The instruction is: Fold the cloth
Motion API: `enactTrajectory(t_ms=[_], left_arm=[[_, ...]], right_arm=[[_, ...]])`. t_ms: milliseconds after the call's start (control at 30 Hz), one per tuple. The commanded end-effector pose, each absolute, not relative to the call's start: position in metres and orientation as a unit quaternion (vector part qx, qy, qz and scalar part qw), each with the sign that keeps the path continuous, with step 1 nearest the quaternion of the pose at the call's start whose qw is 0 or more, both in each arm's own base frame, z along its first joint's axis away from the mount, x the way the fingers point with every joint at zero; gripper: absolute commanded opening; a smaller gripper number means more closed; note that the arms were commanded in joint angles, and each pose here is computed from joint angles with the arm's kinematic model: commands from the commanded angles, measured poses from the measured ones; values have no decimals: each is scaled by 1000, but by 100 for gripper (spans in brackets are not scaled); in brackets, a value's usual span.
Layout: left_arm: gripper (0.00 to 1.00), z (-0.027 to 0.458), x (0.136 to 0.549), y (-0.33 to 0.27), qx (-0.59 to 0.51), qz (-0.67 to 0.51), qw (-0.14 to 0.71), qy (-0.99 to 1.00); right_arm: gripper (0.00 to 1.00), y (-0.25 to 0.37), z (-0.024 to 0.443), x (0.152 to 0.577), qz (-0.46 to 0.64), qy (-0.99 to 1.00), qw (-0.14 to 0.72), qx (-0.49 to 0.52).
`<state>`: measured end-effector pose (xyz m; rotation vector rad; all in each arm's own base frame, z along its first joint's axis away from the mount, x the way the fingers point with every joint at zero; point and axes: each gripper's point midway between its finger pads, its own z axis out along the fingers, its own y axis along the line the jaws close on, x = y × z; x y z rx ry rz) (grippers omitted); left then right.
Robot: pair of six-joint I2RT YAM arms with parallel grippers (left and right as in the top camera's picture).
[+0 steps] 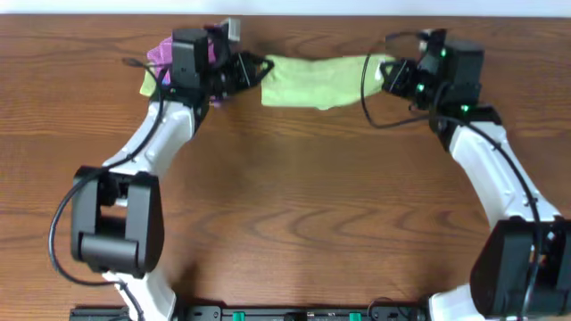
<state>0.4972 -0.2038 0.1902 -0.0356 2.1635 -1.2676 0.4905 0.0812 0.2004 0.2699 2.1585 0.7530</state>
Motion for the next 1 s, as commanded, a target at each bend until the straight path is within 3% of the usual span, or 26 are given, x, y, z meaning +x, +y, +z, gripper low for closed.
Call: enactTrajectory(t_ms=[0,233,567,967], left_arm=[[6,219,518,-202,-6,-483,344,805],[6,244,528,-197,2,-484,365,795],[6,221,510,-195,20,-479,317,819],[6,178,450,-202,59,-485,182,853]], right_arm=[[1,84,244,506,298,836,453,80],[1,79,267,511,277,835,470,65],[1,75,250,503,252,857,446,56],[1,82,189,446,249,923,285,74]])
